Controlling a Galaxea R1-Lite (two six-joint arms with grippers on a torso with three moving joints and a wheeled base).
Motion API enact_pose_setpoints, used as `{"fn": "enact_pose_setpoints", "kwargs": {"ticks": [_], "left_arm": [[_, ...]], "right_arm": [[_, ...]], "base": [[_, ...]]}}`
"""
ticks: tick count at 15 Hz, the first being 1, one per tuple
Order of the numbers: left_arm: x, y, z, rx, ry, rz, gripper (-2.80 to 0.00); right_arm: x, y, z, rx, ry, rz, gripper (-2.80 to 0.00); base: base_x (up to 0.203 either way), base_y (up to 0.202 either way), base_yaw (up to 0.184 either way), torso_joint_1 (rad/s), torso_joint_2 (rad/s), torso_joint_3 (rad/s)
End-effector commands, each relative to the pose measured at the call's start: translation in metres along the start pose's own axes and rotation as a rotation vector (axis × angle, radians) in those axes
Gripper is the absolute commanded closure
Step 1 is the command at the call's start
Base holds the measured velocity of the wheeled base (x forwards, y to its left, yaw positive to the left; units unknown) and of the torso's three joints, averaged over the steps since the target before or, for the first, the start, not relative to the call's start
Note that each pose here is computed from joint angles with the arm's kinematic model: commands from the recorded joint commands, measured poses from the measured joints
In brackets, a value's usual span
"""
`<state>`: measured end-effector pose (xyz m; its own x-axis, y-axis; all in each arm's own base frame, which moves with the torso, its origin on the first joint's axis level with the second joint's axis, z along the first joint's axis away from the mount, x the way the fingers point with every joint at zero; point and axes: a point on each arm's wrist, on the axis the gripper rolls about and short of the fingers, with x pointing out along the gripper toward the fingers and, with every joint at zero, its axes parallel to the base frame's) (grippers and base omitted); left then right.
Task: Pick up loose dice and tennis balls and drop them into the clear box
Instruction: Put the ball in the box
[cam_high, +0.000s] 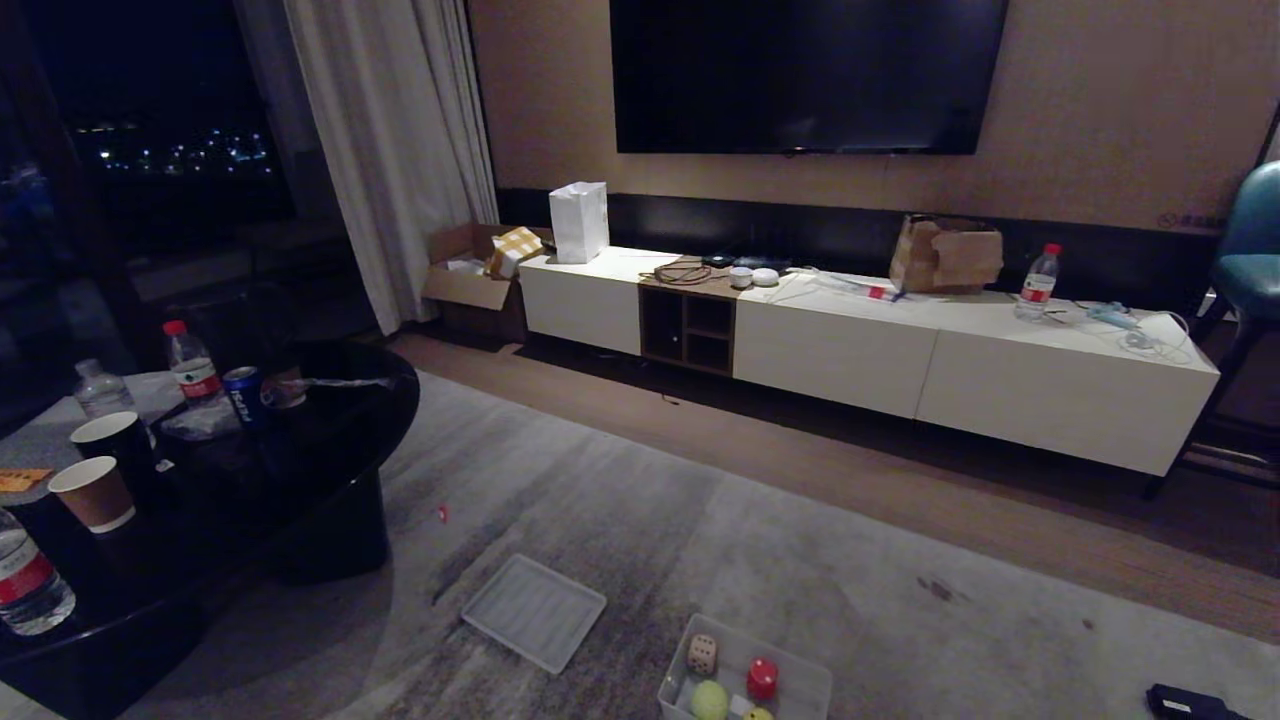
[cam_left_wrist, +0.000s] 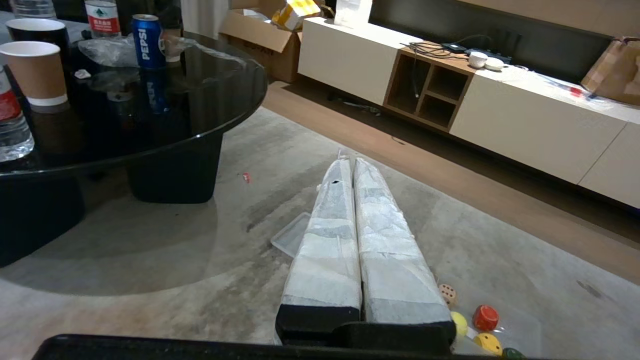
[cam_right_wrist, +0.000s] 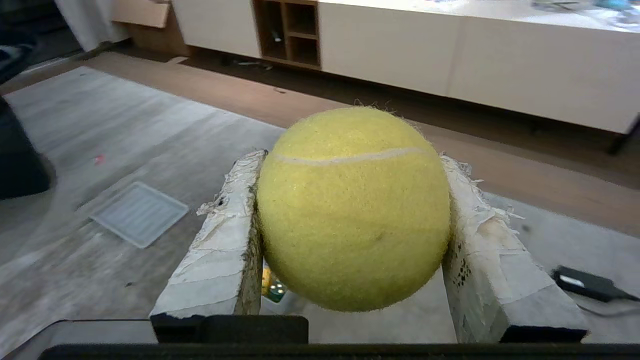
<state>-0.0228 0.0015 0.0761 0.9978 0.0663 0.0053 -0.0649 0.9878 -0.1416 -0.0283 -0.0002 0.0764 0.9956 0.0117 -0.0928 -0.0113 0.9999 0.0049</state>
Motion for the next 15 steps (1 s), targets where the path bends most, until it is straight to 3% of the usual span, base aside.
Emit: {"fn": "enact_pose_setpoints", "kwargs": {"ticks": [1,10,15], "left_arm": [[0.0002,0.0001,-0.0004,-0.001,0.002,0.001,0.00],[0.0002,0.0000,-0.0004,-0.002,0.002,0.000,0.00],[0.0002,0.0001,-0.0004,-0.002,0.002,0.001,0.00]], "right_arm": [[0.0001,0.0000,-0.0001,0.000,0.002,0.001,0.00],[0.0001,0.0000,-0.0001,0.000,0.002,0.001,0.00],[0.0001,0.0000,-0.0001,0.000,0.002,0.001,0.00]], "base": [[0.000,0.000,0.000,0.000,0.00,0.000],[0.000,0.000,0.000,0.000,0.00,0.000],[-0.174,0.000,0.000,0.002,0.00,0.002]]}}
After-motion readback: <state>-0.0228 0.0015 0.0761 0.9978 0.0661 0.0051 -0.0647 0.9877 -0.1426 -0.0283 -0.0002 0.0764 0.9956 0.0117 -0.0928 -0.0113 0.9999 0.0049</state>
